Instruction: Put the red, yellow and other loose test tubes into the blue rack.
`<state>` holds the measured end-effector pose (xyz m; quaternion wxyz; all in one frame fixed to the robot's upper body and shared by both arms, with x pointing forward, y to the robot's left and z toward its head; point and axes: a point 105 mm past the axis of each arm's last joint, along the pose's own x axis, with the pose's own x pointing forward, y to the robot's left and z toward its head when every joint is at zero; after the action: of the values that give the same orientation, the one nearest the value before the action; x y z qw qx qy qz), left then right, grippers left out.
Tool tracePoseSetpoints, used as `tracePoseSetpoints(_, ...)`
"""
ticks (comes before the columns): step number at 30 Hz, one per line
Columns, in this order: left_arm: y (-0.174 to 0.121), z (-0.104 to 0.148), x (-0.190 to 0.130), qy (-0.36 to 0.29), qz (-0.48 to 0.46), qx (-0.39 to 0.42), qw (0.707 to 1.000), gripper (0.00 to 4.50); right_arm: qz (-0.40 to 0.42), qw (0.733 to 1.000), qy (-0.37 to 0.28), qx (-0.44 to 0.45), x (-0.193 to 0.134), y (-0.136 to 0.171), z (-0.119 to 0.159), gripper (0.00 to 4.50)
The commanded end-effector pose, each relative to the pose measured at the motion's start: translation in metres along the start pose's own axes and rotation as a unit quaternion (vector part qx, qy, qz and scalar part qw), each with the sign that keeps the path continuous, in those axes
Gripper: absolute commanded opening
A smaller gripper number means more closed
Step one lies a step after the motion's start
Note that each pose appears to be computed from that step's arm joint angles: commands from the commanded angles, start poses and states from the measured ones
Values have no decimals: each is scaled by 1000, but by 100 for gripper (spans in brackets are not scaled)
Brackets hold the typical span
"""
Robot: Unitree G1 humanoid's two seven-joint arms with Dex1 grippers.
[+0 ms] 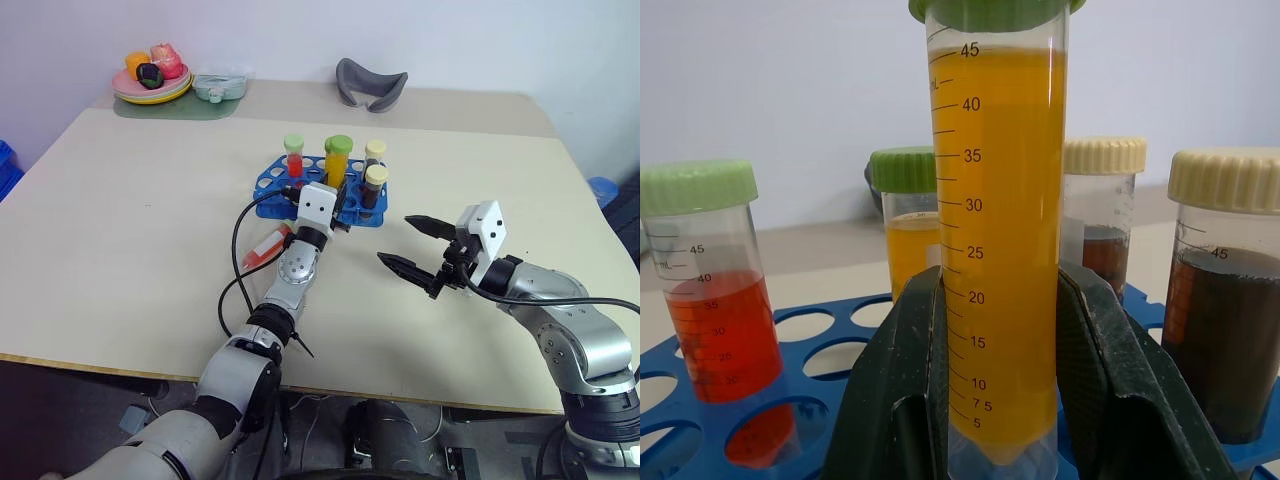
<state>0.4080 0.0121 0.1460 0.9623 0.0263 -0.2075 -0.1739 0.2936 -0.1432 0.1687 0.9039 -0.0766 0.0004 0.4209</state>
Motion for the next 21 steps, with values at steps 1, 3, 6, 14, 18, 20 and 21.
tracePoseSetpoints(1, 3, 7, 4, -16, 5, 14, 1000, 94, 4, 1000, -22, -18, -1, 3, 14, 450)
tracePoseSetpoints(3, 4, 6, 4, -14, 4, 18, 1000, 94, 4, 1000, -22, -17, -1, 3, 14, 450)
tracePoseSetpoints(6, 4, 6, 3, -13, 5, 20, 1000, 94, 3, 1000, -23, -17, -1, 3, 14, 450)
tracePoseSetpoints(14, -2, 3, 1, -10, -6, -23, 1000, 94, 2, 1000, -23, -16, -2, 3, 13, 450)
tracePoseSetpoints(18, -2, 2, -1, -8, -7, -20, 1000, 94, 2, 1000, -22, -15, -2, 3, 12, 450)
tracePoseSetpoints(20, -2, 1, -2, -9, -5, -13, 1000, 94, 2, 1000, -22, -15, -2, 3, 12, 450)
tracePoseSetpoints(21, -1, 2, -2, -10, -5, -7, 1000, 94, 2, 1000, -22, -15, -2, 3, 12, 450)
